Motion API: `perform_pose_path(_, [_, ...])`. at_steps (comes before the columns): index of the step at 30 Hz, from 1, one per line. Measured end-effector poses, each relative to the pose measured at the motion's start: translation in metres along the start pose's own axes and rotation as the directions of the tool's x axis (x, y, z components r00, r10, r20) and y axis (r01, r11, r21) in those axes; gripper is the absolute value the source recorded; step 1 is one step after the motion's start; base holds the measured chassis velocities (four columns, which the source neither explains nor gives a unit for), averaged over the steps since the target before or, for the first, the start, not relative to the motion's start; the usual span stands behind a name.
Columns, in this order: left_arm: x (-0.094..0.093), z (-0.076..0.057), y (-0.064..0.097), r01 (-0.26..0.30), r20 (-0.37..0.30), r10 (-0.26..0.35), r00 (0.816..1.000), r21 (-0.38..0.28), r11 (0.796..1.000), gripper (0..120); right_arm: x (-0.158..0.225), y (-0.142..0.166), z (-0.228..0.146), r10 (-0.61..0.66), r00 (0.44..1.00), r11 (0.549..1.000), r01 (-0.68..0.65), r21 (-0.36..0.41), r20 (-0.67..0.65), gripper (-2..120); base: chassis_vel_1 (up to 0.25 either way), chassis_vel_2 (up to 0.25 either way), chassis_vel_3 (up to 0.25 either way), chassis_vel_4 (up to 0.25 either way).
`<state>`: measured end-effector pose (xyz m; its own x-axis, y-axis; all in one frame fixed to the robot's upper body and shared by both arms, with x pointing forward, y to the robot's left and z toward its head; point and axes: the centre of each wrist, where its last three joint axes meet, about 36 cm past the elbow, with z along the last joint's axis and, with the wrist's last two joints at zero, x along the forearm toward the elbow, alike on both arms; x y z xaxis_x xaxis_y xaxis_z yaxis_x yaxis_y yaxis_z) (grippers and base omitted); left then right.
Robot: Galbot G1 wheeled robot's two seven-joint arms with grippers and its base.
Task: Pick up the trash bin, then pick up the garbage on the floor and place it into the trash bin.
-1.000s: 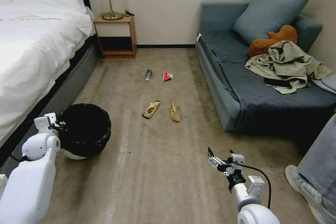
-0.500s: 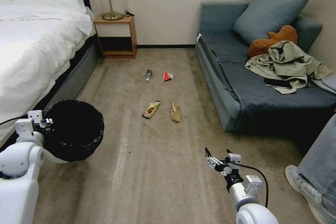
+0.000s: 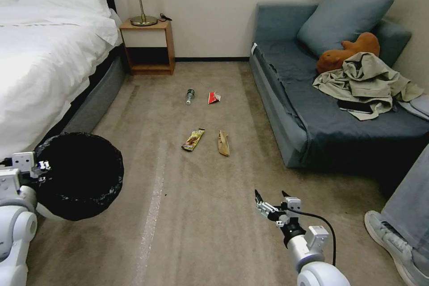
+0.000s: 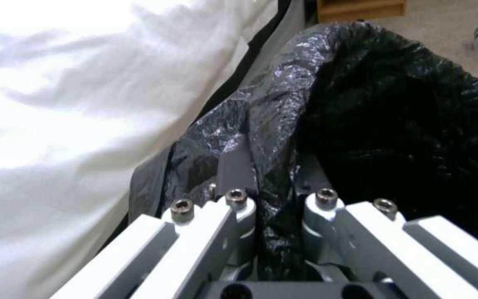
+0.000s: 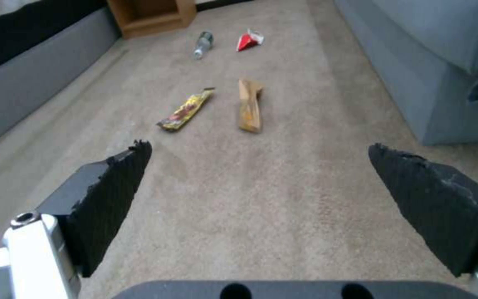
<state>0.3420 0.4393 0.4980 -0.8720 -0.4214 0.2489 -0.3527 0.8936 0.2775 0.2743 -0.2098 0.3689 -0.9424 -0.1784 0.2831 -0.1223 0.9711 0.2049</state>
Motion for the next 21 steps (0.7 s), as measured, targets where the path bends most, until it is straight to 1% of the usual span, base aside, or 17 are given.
perform_pose_path(5, [0.003, 0.002, 0.000, -0.003, 0.001, 0.003, 1.000, 0.001, 1.000, 5, -0.001, 0.000, 0.002, -0.012, 1.000, 1.000, 0.012, 0.008, -0.006, 100, 0.000, 0.000, 0.000, 0.000])
perform_pose_path(15, [0.005, 0.000, -0.001, -0.013, 0.008, 0.013, 1.000, 0.004, 1.000, 5, -0.001, -0.001, 0.008, -0.015, 1.000, 1.000, 0.015, 0.017, -0.006, 100, 0.000, 0.000, 0.000, 0.000])
perform_pose_path(21, [0.007, -0.003, -0.001, -0.016, 0.018, 0.016, 1.000, 0.004, 1.000, 5, -0.001, -0.002, 0.013, -0.019, 1.000, 1.000, 0.019, 0.018, -0.004, 100, 0.000, 0.000, 0.000, 0.000])
